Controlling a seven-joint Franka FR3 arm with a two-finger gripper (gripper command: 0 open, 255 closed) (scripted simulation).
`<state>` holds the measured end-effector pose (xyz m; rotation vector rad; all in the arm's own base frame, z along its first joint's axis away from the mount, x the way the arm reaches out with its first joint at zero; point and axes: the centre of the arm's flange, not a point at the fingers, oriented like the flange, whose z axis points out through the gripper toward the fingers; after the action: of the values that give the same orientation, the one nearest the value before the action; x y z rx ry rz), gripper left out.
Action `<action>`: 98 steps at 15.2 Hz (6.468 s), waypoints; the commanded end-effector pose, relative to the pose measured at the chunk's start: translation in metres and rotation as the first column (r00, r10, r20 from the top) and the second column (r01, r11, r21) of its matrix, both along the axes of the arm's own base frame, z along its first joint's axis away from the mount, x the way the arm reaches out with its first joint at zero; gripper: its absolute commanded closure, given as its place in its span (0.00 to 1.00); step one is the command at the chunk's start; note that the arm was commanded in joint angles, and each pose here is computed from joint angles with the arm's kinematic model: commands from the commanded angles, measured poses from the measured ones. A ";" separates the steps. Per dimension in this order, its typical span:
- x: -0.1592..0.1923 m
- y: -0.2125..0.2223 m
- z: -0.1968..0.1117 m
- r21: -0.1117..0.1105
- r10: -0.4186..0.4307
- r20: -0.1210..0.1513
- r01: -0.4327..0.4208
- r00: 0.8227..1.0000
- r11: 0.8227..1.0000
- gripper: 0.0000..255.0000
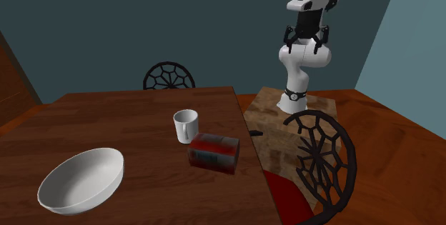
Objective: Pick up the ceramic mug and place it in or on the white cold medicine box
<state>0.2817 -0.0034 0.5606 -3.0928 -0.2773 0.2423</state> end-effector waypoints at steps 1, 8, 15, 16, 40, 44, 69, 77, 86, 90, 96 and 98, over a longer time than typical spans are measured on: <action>0.000 0.000 0.000 0.000 0.000 0.000 0.000 1.000 1.000 0.00; 0.062 -0.053 -0.037 -0.017 0.020 0.012 -0.020 1.000 1.000 0.00; 0.125 -0.105 -0.072 -0.035 0.041 0.024 -0.040 0.999 0.999 0.00; 0.134 -0.112 -0.076 -0.038 0.044 0.026 -0.043 0.999 0.998 0.00; 0.341 -0.271 -0.184 -0.094 0.110 0.061 -0.104 0.992 0.990 0.00; 0.339 -0.273 -0.205 -0.094 0.110 0.061 -0.104 0.992 0.990 0.00; 0.338 -0.273 -0.187 -0.094 0.110 0.061 -0.104 0.992 0.990 1.00; 0.338 -0.273 -0.145 -0.094 0.110 0.061 -0.104 0.992 0.990 1.00; 0.338 -0.273 -0.097 -0.094 0.110 0.061 -0.104 0.992 0.990 1.00; 0.338 -0.273 -0.076 -0.094 0.110 0.061 -0.104 0.992 0.990 1.00; 0.354 -0.237 -0.057 -0.094 0.110 0.061 -0.104 0.992 0.990 1.00; 0.365 -0.214 -0.053 -0.094 0.110 0.061 -0.104 0.992 0.990 1.00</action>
<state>0.6433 -0.2293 0.5064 -3.1840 -0.4487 0.1590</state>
